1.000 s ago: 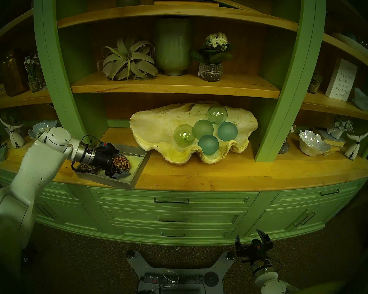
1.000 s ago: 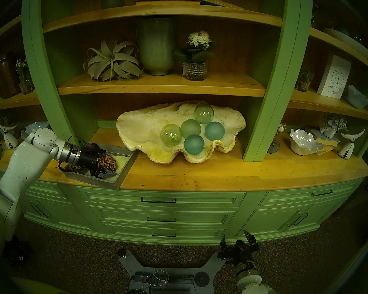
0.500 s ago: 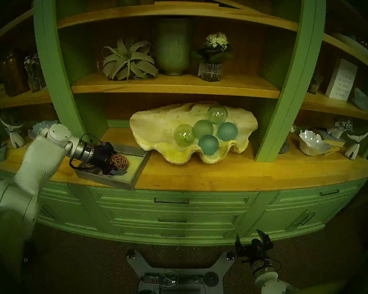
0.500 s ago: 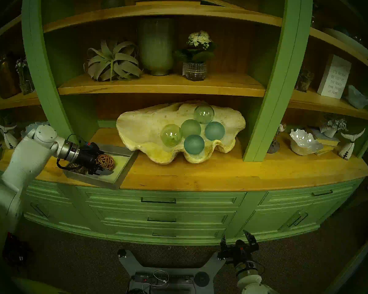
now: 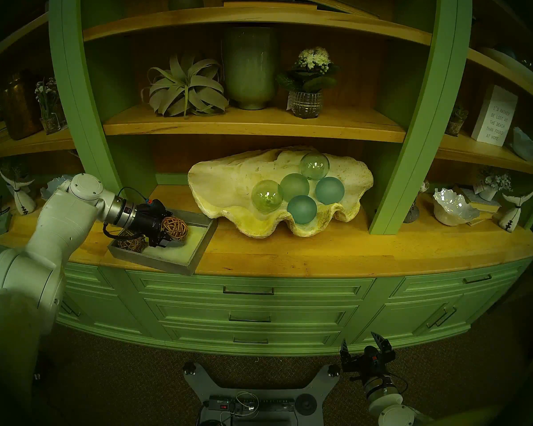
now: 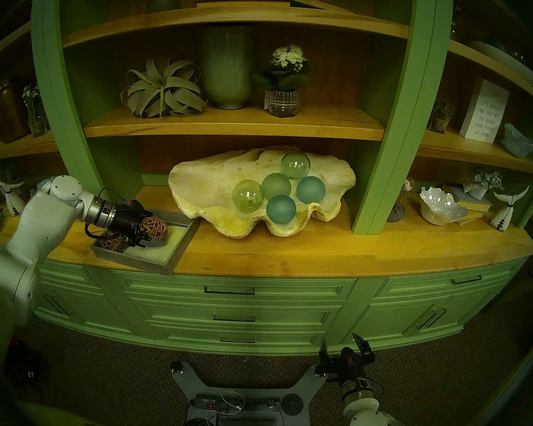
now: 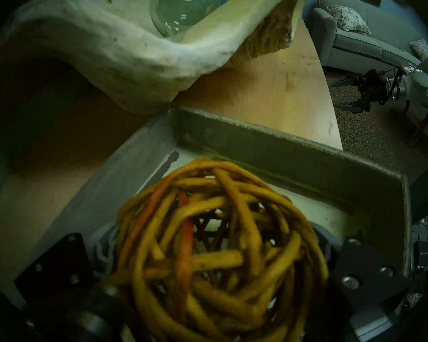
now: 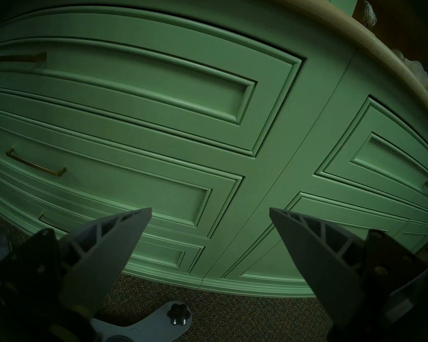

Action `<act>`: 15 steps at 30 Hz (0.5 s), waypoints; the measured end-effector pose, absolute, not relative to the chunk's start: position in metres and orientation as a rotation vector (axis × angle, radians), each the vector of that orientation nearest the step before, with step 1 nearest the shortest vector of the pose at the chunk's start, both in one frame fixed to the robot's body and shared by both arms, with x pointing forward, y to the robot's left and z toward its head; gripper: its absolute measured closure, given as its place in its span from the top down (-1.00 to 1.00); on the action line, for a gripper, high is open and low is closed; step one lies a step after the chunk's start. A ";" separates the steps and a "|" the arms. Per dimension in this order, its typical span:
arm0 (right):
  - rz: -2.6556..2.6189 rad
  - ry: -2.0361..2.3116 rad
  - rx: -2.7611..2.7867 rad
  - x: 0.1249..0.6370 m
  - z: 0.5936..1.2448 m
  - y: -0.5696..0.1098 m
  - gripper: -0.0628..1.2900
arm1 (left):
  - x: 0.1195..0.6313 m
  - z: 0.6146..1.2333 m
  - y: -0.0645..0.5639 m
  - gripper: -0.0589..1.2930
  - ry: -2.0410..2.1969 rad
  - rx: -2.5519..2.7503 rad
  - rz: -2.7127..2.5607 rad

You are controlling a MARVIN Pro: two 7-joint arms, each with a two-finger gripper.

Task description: Put wooden balls into bowl

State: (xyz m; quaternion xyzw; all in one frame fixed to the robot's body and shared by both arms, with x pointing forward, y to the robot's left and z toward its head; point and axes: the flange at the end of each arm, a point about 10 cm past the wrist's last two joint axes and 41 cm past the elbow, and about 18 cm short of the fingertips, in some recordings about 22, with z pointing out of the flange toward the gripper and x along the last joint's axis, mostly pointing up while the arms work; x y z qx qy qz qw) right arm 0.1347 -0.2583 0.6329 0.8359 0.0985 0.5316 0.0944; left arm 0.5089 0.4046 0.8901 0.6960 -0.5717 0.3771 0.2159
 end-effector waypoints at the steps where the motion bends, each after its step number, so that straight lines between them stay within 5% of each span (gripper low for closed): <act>1: 1.577 0.292 2.479 0.135 0.633 -0.258 0.92 | 0.510 0.896 0.403 0.37 -1.587 1.902 1.083; 15: 1.581 0.291 2.478 0.135 0.634 -0.258 0.92 | 0.486 0.918 0.409 0.37 -1.462 1.750 1.287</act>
